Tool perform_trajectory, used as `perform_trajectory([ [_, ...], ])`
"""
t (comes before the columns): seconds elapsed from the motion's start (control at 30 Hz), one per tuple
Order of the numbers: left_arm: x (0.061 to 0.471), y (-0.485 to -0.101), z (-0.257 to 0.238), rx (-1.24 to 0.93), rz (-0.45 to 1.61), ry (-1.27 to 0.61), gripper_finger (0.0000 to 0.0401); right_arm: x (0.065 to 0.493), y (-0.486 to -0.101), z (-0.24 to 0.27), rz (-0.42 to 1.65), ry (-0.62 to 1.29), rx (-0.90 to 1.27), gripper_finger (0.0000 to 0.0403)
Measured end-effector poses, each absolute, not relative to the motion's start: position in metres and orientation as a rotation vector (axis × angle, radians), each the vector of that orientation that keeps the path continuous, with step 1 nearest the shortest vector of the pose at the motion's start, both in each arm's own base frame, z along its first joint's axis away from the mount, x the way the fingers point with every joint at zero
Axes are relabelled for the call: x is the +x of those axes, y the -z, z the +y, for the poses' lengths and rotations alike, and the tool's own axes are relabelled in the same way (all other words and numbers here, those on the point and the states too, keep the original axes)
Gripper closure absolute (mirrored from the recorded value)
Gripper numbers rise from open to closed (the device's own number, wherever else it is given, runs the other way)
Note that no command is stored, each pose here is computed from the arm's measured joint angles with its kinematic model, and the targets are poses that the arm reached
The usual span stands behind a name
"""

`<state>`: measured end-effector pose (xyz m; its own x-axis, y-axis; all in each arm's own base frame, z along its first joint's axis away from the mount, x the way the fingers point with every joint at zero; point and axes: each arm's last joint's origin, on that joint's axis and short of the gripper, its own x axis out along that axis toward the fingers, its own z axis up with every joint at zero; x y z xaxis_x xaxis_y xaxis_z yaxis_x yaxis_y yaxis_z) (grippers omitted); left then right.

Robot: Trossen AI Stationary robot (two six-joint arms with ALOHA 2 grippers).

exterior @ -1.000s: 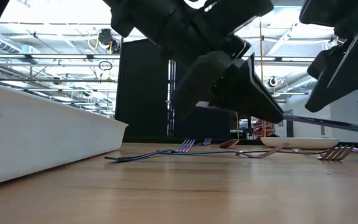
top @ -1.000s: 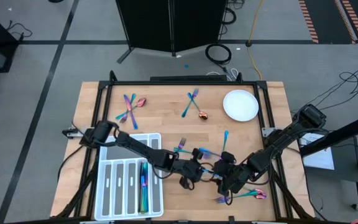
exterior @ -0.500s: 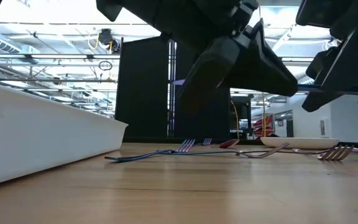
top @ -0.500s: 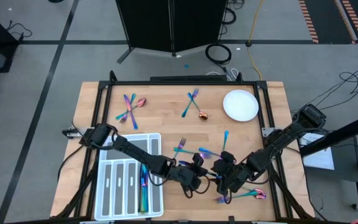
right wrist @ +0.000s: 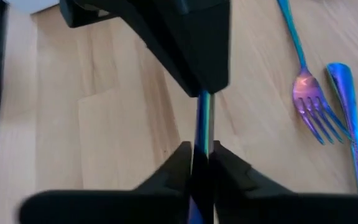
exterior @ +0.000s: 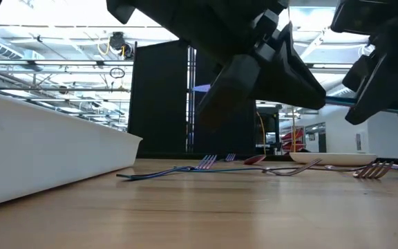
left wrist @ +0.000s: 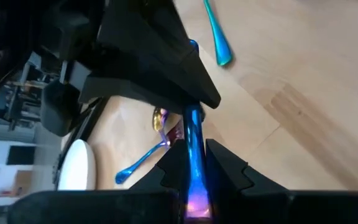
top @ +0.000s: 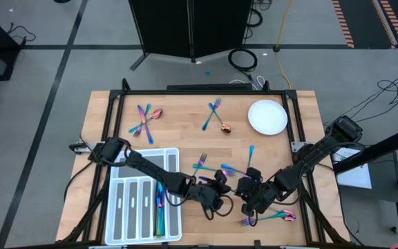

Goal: Sort silverware
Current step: Put the bottom iridescent knife into the cutlery tray

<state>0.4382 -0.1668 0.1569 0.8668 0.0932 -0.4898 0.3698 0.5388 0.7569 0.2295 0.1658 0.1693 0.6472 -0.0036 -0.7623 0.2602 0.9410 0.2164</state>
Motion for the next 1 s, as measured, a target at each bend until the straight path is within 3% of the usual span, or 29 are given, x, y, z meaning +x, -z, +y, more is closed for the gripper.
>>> perform_trajectory([
  [0.07, 0.438, -0.157, -0.167, 1.031, 0.518, 0.179, 0.0356, 0.229, -0.169, 0.165, 0.862, 0.161, 0.322, 0.0389],
  [0.27, 0.439, -0.158, -0.167, 0.903, 0.514, 0.13, 0.0332, 0.228, -0.168, 0.164, 0.88, 0.165, 0.311, 0.04],
  [0.47, 0.428, -0.187, -0.16, 0.86, 0.552, 0.079, 0.031, 0.224, -0.165, 0.161, 0.897, 0.229, 0.293, 0.0401],
  [0.77, 0.356, -0.243, -0.125, 0.469, 0.67, 0.002, 0.0309, 0.226, -0.175, 0.153, 0.716, 0.378, 0.259, 0.0402],
  [0.87, 0.323, -0.245, -0.12, 0.29, 0.564, -0.02, 0.0309, 0.23, -0.176, 0.148, 0.69, 0.412, 0.262, 0.0402],
  [1.0, 0.282, -0.239, -0.119, 0.012, 0.258, 0.001, 0.0309, 0.236, -0.18, 0.143, 0.588, 0.476, 0.268, 0.0403],
])
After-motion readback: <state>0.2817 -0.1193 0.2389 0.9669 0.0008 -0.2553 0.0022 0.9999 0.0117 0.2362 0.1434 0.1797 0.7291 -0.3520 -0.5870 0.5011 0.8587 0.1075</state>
